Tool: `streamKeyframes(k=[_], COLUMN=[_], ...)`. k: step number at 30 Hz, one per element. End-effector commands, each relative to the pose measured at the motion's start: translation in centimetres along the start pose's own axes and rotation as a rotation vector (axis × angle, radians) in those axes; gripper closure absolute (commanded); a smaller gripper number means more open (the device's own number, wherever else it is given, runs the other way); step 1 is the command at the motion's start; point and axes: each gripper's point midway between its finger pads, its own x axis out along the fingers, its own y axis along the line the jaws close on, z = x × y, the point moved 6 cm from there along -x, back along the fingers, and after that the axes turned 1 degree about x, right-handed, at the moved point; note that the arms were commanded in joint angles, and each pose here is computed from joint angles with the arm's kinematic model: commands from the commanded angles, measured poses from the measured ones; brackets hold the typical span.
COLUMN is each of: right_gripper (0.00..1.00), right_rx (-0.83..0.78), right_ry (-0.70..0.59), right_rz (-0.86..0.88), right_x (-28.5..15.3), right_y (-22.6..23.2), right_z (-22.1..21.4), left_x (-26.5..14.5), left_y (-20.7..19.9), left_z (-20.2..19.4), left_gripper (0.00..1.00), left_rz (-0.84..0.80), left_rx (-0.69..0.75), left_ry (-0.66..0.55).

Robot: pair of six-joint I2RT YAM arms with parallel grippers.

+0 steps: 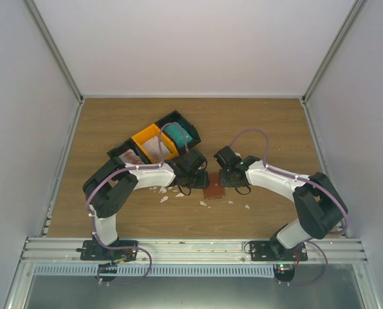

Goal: Put the credit cards into the card holder
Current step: Close the card holder at the center of the board.

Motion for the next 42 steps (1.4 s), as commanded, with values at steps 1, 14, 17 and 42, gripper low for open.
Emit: streamKeyframes(k=[1,14,17,42], right_gripper=[0.91,0.88,0.95,1.0], right_rx=[0.015,0.036,0.033,-0.162], right_ry=[-0.003,-0.005,0.008,-0.064], right_rz=[0.033,0.006,0.028,0.439], right_x=[0.0,0.4,0.5,-1.0], right_y=[-0.2,-1.0,-0.9,2.1], right_z=[0.0,0.1,-0.2,-0.7], left_x=[2.2,2.3,2.3,2.6], left_y=[3.9,3.8,3.8,3.4], left_z=[-3.7,-3.7,-3.7,-3.9], left_gripper=[0.62,0.62,0.63,0.67], left_rz=[0.155,0.153,0.153,0.054], left_rx=[-0.031,-0.029,-0.028,-0.088], left_ry=[0.128,0.129,0.129,0.136])
